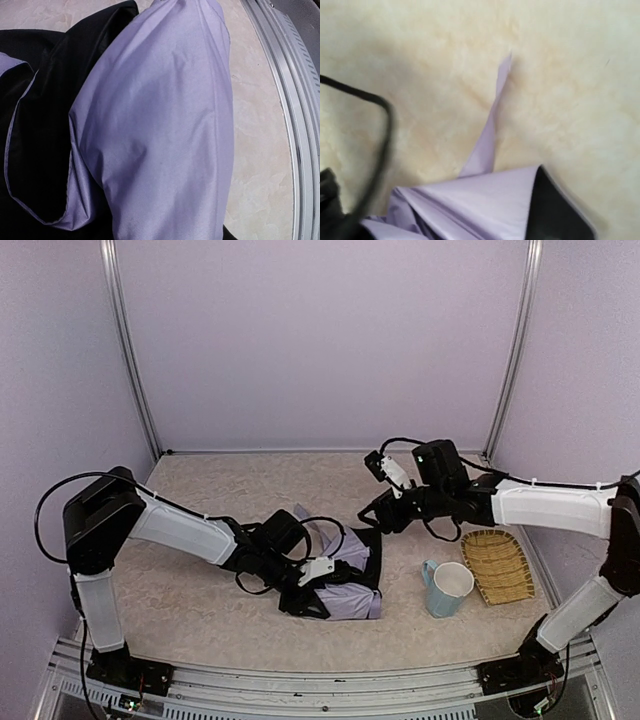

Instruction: Put away the umbrella

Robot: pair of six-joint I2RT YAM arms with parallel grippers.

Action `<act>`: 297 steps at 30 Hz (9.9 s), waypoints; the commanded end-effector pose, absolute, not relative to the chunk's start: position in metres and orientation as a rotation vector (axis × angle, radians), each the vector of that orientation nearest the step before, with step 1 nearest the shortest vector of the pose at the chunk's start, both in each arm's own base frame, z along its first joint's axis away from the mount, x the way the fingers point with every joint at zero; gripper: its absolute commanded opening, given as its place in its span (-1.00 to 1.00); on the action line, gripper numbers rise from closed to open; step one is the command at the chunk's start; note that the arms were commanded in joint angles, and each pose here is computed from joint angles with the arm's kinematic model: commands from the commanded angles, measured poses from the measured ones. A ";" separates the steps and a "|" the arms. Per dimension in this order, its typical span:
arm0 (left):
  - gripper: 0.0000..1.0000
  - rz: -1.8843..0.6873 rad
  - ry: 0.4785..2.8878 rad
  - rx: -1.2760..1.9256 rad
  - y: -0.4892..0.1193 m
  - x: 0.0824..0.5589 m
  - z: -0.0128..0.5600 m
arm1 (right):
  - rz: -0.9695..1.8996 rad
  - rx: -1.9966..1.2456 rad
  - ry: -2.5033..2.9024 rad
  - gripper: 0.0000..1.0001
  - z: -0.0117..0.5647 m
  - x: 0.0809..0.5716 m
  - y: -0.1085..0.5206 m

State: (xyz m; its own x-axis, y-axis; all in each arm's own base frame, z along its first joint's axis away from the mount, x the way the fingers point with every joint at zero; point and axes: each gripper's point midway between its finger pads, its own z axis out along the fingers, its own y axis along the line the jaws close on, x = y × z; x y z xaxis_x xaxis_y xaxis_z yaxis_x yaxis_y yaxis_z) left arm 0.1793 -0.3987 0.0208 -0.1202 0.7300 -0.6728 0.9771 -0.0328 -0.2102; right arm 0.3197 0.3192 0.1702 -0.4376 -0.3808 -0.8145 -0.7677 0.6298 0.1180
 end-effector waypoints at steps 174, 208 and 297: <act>-1.00 -1.062 2.327 1.639 -0.358 0.169 -0.026 | 0.221 -1.494 1.913 0.53 0.147 0.175 0.341; -1.00 -1.253 2.366 1.671 -0.360 0.161 -0.009 | -0.336 -1.972 1.724 0.00 -0.004 0.213 0.327; -0.46 -0.614 2.193 2.152 -0.325 0.112 -0.053 | 0.863 -1.320 2.301 0.60 0.106 0.214 0.332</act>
